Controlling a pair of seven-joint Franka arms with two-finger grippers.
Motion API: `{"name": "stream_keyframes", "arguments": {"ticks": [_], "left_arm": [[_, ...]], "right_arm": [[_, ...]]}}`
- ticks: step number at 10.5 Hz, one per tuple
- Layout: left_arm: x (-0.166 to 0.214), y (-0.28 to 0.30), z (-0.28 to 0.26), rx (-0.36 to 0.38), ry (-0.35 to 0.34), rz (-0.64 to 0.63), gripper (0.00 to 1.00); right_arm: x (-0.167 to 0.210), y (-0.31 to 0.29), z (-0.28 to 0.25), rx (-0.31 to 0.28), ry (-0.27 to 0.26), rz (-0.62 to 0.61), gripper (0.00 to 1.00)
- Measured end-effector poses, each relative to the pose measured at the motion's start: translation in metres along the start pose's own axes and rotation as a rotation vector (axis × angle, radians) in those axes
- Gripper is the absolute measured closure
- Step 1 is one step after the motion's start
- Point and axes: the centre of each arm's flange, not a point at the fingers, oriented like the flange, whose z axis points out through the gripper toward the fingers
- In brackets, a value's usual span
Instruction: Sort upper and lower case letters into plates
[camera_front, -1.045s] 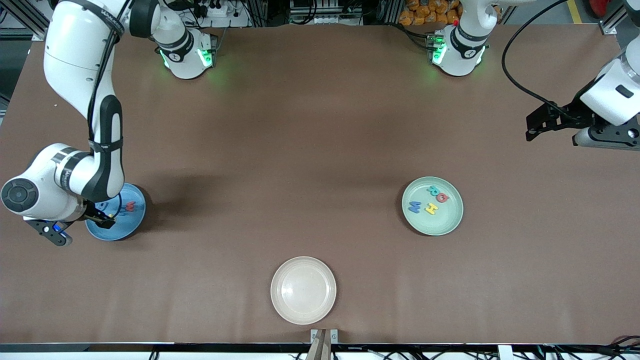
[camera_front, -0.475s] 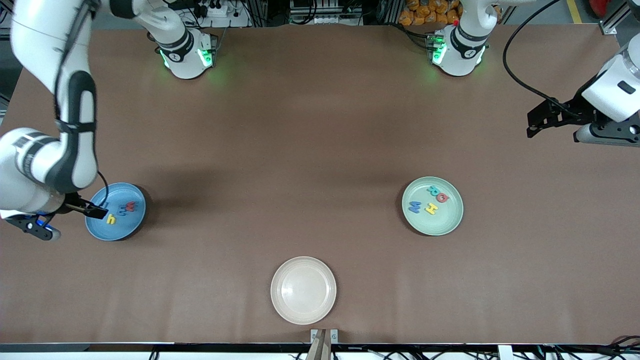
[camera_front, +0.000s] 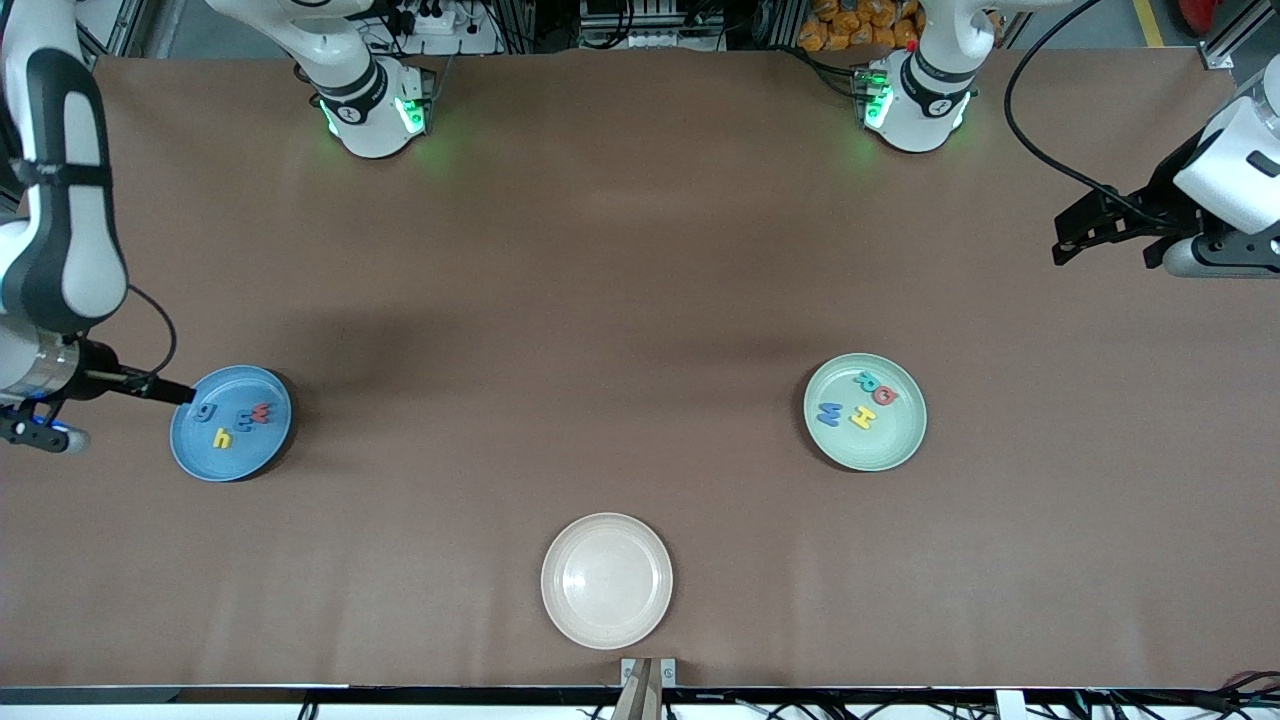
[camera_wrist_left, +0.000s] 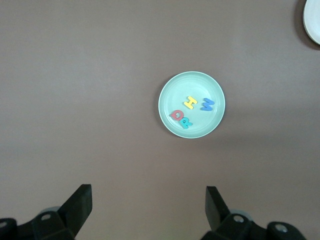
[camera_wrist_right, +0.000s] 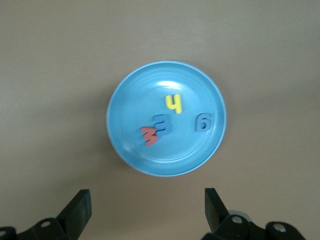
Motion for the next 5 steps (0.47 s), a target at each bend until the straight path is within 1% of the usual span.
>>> {"name": "stream_keyframes", "arguments": {"ticks": [2,3,5], "left_arm": [[0.0,-0.003,0.0,-0.001,0.0,-0.009,0.0],[0.001,-0.008,-0.001,-0.001,0.001,-0.018,0.0],[0.001,-0.015,-0.001,-0.001,0.001,-0.031,0.0]], "right_arm": [[-0.03,-0.025,-0.013,0.007,0.0,-0.076,0.0],[-0.043,-0.032,-0.024,0.01,0.011,-0.119,0.0],[-0.056,-0.037,-0.058,0.009,0.066,-0.201,0.0]]}}
